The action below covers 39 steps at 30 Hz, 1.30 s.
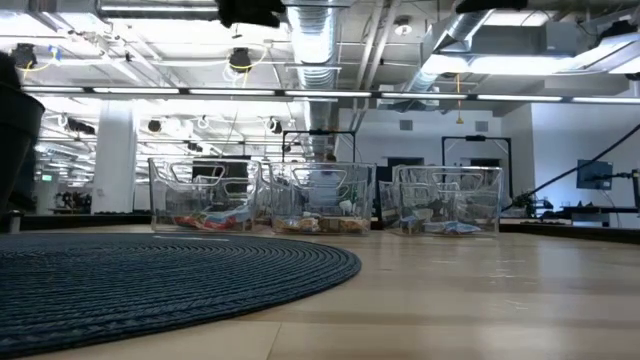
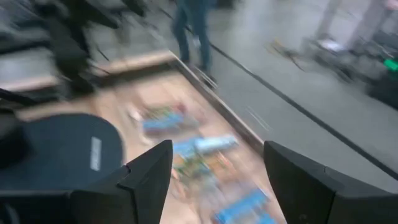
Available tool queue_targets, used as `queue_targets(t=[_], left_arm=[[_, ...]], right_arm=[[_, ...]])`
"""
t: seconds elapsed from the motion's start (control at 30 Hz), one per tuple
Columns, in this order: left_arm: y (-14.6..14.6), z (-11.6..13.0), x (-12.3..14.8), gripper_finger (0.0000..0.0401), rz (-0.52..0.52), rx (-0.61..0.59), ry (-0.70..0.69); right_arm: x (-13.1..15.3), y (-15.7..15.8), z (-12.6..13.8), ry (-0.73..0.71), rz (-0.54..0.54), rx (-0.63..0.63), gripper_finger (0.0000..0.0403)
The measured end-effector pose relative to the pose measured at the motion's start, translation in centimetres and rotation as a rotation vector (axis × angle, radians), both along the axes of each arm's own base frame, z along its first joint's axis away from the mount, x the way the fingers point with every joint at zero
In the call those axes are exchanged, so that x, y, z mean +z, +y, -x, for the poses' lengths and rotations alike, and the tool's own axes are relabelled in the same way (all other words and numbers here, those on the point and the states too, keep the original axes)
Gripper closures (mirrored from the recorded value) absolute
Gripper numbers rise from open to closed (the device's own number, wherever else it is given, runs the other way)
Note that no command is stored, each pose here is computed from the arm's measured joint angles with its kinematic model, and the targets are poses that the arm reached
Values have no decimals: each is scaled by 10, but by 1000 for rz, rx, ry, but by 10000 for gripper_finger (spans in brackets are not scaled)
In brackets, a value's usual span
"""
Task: Pick and place Granola Bars by type
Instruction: Return to Home Position
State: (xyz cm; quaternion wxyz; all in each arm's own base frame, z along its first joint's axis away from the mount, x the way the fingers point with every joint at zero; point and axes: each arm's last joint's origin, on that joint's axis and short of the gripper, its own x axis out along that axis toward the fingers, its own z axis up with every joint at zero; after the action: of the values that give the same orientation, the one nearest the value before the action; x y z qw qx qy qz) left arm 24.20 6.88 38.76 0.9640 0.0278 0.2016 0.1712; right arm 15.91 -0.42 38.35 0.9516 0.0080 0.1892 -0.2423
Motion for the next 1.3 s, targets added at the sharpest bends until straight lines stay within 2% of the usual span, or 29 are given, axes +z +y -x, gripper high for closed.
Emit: queue_targets(t=[0.2,0.33,0.53,0.73,0.93,1.1,1.3], left_arm=[[-5,52,-34,181,32,-84,-252],[-12,76,-61,182,83,-54,-346],[-21,105,-91,182,138,-6,-474],[-28,128,-108,182,160,48,-554],[-34,147,-125,182,193,54,-632],[-39,160,-136,182,220,45,-695],[-43,172,-146,182,248,50,-709]], right_arm=[[-22,-6,13,-258,14,227,159],[-47,-14,21,-348,-55,270,159],[-82,-22,19,-450,-124,385,159],[-105,-27,16,-484,-146,373,159],[-139,-23,15,-562,-133,436,159],[-164,-18,29,-703,-102,426,159],[-184,-13,43,-747,-111,397,159]])
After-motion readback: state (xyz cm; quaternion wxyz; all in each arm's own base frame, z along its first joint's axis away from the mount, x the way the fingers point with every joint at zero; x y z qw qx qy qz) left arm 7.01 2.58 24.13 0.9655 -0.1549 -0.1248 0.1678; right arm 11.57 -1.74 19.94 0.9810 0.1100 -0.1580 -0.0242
